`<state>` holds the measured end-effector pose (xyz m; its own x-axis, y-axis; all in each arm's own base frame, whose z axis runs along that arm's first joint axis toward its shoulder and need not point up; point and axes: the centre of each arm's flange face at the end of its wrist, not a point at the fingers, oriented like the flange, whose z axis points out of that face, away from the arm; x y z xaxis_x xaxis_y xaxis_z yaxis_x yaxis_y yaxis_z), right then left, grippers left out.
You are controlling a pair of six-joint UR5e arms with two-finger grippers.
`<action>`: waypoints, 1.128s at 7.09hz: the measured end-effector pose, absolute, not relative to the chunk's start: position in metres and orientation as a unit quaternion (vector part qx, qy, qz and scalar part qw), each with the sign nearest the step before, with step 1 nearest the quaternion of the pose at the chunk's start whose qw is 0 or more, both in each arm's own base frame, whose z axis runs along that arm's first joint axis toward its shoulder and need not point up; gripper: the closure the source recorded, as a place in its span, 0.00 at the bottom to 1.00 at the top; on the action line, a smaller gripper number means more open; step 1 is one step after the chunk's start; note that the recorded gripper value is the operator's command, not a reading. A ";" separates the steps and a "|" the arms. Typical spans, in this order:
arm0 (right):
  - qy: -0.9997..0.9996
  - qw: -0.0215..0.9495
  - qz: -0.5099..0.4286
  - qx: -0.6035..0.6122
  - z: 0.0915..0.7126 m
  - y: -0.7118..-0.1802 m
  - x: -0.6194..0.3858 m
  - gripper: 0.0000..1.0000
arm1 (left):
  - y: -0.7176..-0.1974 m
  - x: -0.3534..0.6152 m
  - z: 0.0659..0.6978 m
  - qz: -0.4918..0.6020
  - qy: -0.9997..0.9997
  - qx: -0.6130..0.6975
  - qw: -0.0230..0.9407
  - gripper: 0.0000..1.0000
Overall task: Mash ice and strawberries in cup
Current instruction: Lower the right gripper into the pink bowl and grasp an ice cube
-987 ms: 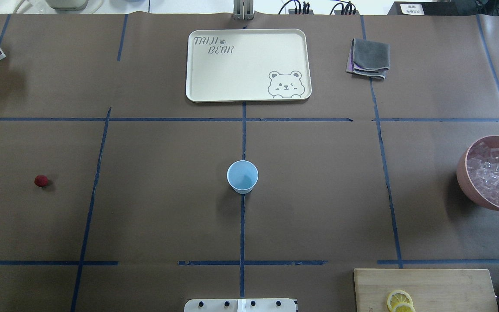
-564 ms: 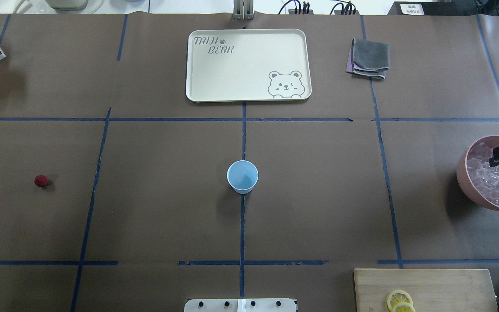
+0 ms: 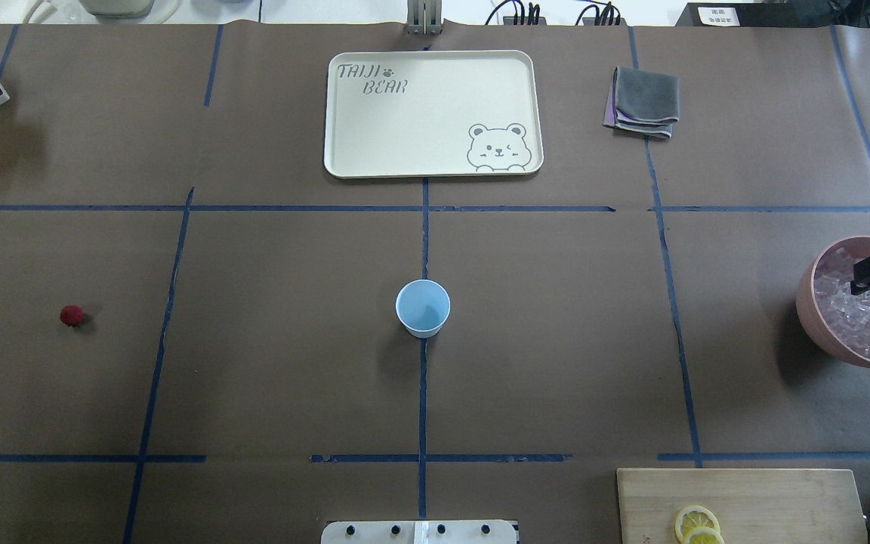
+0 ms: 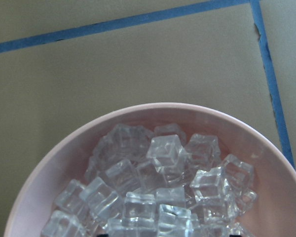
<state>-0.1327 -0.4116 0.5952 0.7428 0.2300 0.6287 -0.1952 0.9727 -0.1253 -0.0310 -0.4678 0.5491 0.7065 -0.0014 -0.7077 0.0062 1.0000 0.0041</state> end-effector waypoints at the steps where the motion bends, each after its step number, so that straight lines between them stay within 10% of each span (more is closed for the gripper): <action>1: -0.337 0.934 0.115 -0.026 0.598 -0.412 -0.133 0.33 | -0.468 -0.031 0.549 -0.002 0.383 0.003 0.924 0.00; 5: -0.336 0.934 0.115 -0.028 0.601 -0.412 -0.134 1.00 | -0.467 -0.031 0.549 -0.002 0.383 0.003 0.924 0.00; 8: -0.339 0.934 0.115 -0.024 0.597 -0.413 -0.133 1.00 | -0.467 -0.031 0.549 -0.002 0.383 0.003 0.924 0.00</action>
